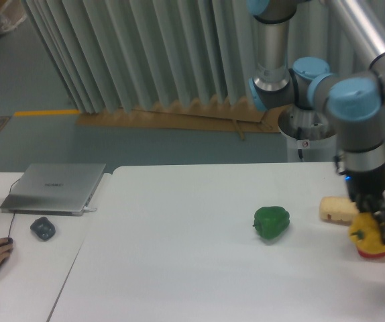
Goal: Place the yellow pepper in a basket
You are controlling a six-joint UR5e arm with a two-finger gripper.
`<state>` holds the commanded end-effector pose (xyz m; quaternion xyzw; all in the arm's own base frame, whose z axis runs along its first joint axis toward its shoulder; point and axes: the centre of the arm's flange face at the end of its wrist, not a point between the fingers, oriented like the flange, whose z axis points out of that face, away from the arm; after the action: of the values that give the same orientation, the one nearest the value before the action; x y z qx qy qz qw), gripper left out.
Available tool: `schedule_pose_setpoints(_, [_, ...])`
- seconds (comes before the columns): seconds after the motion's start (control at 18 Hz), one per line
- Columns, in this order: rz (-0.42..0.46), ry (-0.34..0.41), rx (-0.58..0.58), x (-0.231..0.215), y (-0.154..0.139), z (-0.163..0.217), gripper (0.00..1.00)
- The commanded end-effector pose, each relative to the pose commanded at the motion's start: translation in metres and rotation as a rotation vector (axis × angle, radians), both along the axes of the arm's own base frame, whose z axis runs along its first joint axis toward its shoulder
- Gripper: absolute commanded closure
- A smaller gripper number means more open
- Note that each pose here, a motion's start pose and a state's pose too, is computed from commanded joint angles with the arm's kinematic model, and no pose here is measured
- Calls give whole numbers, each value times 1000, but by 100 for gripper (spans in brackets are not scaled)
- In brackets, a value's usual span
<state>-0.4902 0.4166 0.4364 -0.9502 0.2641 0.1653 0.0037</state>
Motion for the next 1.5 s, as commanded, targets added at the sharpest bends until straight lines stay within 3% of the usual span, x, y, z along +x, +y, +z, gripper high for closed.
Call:
schedule_pose_setpoints(0.17, [-90, -21, 8, -56, -57, -11, 77])
schedule_pose_setpoints(0.28, [-140, -28, -18, -74, -68, -26, 76])
schedule_pose_setpoints(0.72, [-182, -38, -40, -121, -55, -130, 73])
schedule_pose_setpoints(0.78, [-182, -40, -40, -121, -55, -132, 65])
schedule_pose_setpoints(0.83, [-181, -38, -41, -121, -55, -131, 50])
schedule_pose_setpoints(0.89, [-182, -38, -40, -120, -55, -130, 47])
schedule_pose_setpoints(1.0, [-182, -42, -40, -116, -54, -131, 4])
schedule_pose_setpoints(1.06, [-175, -40, -35, -114, -55, -126, 0])
schedule_pose_setpoints(1.39, [-194, -47, 15, -86, -56, -105, 0])
schedule_pose_setpoints(1.5, [-205, -67, 82, -75, -47, -93, 0])
